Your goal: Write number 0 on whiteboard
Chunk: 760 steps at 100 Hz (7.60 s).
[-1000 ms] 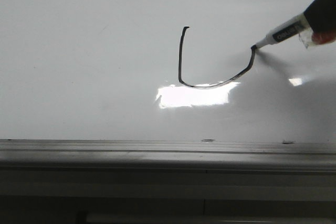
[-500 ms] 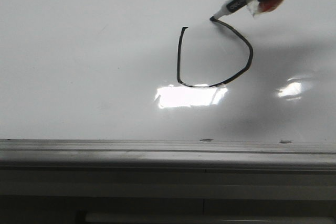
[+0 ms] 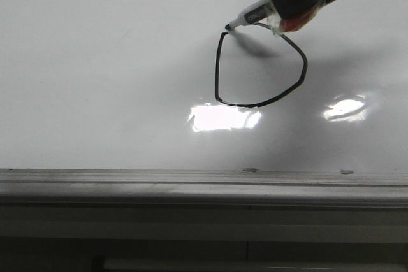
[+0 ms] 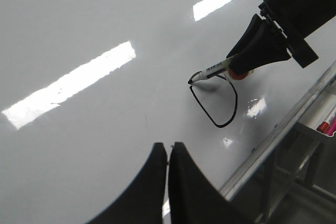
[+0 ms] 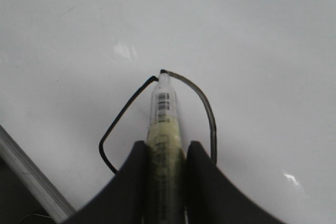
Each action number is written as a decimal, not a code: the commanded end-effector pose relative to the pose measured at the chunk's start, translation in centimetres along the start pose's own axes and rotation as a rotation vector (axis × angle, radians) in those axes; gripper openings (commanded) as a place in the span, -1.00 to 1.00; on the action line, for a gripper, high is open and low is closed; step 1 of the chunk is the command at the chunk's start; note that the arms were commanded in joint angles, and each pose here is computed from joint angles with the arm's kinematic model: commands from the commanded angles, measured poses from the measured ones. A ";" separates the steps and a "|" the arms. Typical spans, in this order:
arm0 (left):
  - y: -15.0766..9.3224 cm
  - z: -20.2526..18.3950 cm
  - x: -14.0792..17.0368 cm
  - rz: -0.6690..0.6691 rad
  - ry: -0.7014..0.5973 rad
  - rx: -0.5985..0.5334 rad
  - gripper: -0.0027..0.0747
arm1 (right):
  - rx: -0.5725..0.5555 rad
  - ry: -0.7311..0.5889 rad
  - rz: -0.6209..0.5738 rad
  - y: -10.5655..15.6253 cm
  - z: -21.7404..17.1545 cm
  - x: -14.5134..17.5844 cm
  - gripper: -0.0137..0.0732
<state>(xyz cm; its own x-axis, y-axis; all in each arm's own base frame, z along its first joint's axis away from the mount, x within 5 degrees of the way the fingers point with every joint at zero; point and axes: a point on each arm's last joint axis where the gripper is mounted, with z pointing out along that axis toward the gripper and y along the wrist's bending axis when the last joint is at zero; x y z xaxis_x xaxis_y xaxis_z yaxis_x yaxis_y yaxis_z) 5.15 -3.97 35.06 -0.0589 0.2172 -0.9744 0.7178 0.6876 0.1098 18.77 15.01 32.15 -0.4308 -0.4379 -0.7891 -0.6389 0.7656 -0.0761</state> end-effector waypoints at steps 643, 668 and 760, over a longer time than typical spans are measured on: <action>-2.8 17.8 1.9 -0.561 0.310 -0.228 0.51 | -0.309 -0.421 -0.100 4.7 -13.1 3.2 -0.79; -2.7 11.8 -1.0 -0.580 0.197 -0.230 0.51 | -0.219 -0.475 -0.177 4.1 -13.1 2.8 -0.79; -3.0 3.1 -3.7 -0.403 -0.002 0.158 -0.98 | -0.085 -0.510 -0.270 3.1 -13.0 2.4 -0.79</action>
<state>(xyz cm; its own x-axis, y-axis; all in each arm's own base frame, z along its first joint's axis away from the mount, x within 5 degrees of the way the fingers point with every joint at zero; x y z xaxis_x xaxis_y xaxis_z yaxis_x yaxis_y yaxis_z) 5.49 -8.83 36.51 -0.3956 -0.0213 -0.9182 0.7040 0.6350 -0.3181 7.44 10.18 36.75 0.0400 -0.3516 -0.9353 -0.7483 0.6097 -0.2612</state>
